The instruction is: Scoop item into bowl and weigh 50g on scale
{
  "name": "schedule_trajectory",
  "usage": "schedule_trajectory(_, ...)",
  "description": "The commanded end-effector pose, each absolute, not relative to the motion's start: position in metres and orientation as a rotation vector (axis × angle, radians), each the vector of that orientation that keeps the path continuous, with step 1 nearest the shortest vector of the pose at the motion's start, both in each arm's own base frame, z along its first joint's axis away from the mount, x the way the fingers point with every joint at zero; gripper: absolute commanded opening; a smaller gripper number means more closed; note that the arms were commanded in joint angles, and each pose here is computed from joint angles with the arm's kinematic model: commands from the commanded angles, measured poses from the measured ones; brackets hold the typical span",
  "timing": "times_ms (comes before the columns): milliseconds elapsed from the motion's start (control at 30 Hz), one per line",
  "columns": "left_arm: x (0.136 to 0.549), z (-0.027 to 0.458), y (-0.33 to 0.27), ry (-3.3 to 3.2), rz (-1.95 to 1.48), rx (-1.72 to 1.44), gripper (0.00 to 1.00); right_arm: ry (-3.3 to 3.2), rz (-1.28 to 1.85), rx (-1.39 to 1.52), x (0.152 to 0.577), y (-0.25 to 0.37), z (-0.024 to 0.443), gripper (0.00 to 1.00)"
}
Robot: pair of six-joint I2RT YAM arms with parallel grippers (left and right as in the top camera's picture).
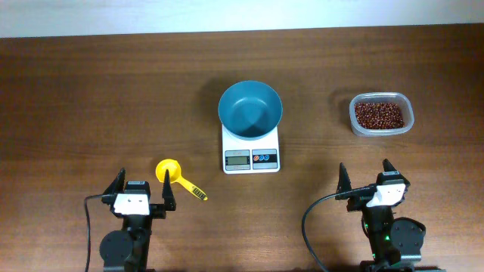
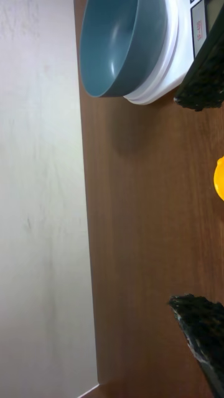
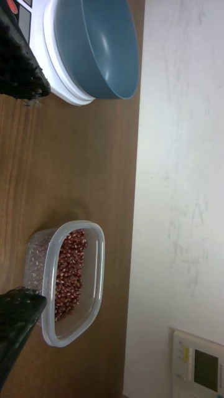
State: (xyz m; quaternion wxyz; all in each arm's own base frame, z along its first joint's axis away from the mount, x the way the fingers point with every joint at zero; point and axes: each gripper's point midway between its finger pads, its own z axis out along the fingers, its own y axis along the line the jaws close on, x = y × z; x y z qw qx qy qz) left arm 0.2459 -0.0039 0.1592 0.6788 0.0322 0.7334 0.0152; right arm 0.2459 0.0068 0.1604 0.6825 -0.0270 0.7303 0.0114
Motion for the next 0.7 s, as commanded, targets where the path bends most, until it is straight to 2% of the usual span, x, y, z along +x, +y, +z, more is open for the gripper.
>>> schedule_trajectory(0, 0.246, 0.156, -0.002, 1.649, 0.057, 0.076, 0.99, 1.642, 0.028, -0.057, 0.246, 0.007, 0.157, 0.99)
schedule_trajectory(400, 0.246, 0.156, -0.003, 1.65, -0.021, 0.001, 0.99, 1.642, 0.028, -0.057, 0.246, 0.007, 0.157, 0.99)
schedule_trajectory(667, 0.242, 0.163, -0.03, 1.648, -0.168, 0.108, 0.99, 1.643, 0.028, -0.057, 0.246, 0.007, 0.157, 0.99)
